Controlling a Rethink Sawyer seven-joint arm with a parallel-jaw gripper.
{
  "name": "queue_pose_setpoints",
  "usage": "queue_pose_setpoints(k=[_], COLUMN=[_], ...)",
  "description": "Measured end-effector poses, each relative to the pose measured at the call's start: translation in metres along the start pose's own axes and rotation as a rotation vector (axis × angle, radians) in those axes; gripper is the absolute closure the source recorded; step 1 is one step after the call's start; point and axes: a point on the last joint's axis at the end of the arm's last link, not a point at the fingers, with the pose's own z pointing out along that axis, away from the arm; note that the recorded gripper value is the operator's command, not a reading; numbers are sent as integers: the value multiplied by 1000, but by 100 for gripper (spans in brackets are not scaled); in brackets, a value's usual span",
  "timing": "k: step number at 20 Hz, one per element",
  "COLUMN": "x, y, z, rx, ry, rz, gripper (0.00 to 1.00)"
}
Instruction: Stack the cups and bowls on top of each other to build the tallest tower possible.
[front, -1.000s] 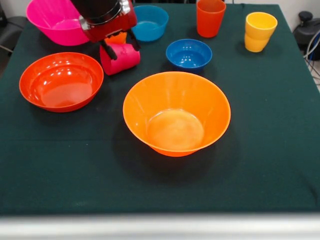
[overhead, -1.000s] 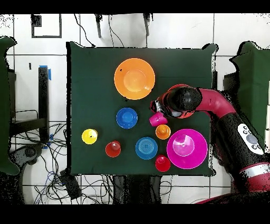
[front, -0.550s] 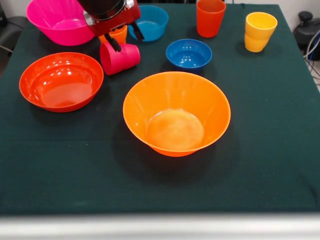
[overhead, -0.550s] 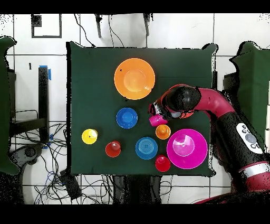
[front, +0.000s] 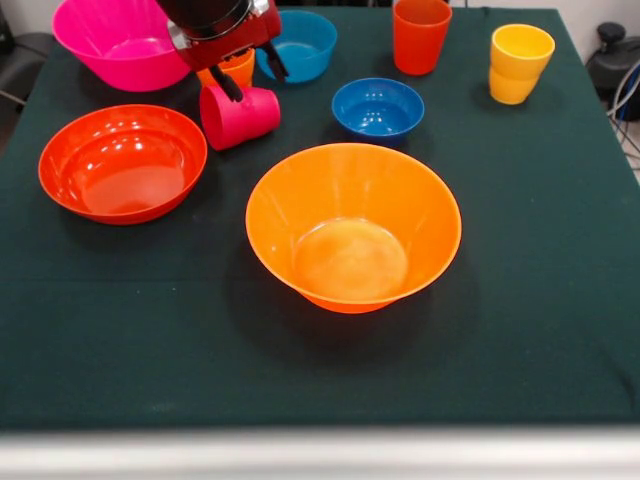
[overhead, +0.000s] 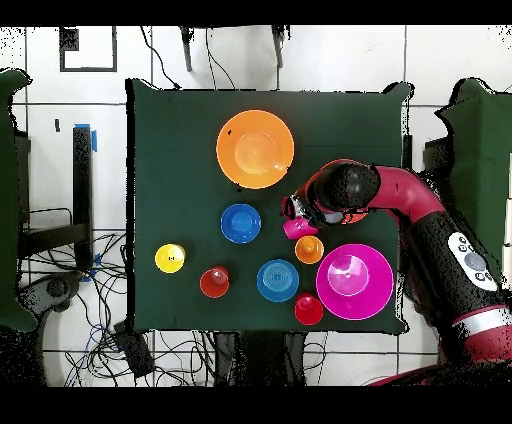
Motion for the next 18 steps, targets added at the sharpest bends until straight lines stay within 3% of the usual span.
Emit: queue_pose_setpoints(k=[18], x=[8], y=[-9], z=[15], rx=[20], ry=[16], rz=[-13], gripper=[0])
